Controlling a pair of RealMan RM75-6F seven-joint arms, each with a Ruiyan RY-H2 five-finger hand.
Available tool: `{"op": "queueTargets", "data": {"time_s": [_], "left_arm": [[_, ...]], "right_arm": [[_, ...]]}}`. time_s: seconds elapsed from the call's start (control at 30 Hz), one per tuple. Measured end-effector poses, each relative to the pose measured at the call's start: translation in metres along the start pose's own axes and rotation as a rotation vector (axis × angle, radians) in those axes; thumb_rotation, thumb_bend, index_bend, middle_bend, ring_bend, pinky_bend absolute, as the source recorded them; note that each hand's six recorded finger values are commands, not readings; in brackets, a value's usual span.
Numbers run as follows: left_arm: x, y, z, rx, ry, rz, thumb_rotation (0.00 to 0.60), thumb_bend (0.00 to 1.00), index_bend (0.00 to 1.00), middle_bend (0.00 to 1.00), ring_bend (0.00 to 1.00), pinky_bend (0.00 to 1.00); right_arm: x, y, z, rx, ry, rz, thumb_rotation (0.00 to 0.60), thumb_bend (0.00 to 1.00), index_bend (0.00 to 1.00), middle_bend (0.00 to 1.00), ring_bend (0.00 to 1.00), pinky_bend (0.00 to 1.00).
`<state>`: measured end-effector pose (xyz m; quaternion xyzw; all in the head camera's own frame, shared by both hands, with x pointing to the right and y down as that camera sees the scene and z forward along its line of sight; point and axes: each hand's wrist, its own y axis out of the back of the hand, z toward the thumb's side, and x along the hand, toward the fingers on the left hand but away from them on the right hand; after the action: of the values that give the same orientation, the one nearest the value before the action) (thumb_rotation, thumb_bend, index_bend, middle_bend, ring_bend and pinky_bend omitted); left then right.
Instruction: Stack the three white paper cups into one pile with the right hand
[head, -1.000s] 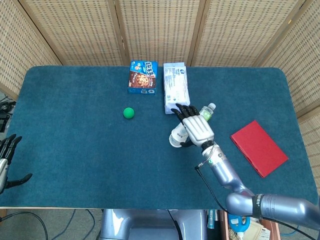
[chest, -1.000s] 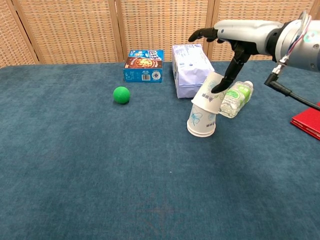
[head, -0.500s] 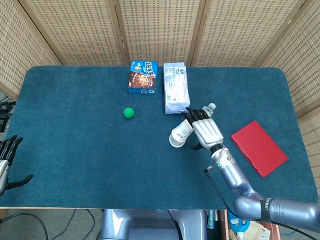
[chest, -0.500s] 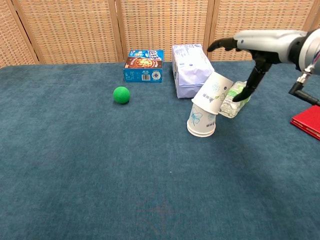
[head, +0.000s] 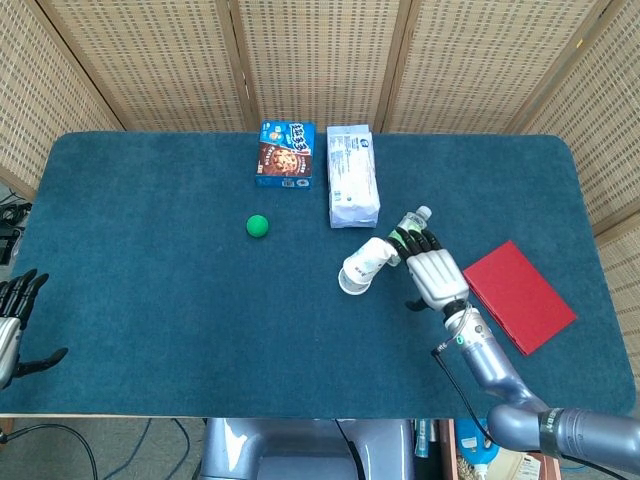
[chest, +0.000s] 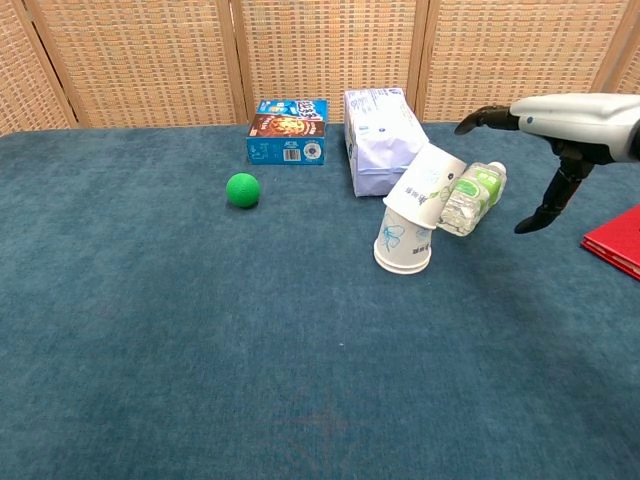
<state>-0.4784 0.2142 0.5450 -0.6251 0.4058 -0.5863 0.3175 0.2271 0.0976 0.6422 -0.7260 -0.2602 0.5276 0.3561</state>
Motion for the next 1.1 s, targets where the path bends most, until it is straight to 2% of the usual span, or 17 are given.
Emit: {"op": "queueTargets", "data": {"time_s": [0.37, 0.67, 0.9, 1.1], "left_arm": [[0.0, 0.001, -0.004, -0.006, 0.007, 0.002, 0.6, 0.18, 0.0, 0.0, 0.0, 0.0], [0.0, 0.001, -0.002, -0.008, 0.003, 0.001, 0.6, 0.18, 0.0, 0.0, 0.0, 0.0], [0.0, 0.002, -0.004, -0.012, 0.007, 0.003, 0.6, 0.18, 0.0, 0.0, 0.0, 0.0], [-0.001, 0.003, -0.004, -0.012, 0.005, 0.005, 0.6, 0.18, 0.0, 0.0, 0.0, 0.0]], "right_arm": [[-0.009, -0.014, 0.012, 0.016, 0.022, 0.035, 0.6, 0.11, 0.14, 0.03, 0.01, 0.04], [-0.006, -0.018, 0.043, 0.044, 0.104, 0.023, 0.6, 0.11, 0.15, 0.03, 0.01, 0.04], [-0.006, -0.003, 0.048, 0.051, 0.105, -0.05, 0.6, 0.11, 0.14, 0.02, 0.01, 0.04], [0.008, 0.014, 0.036, 0.029, 0.105, -0.104, 0.6, 0.1, 0.14, 0.02, 0.01, 0.04]]}}
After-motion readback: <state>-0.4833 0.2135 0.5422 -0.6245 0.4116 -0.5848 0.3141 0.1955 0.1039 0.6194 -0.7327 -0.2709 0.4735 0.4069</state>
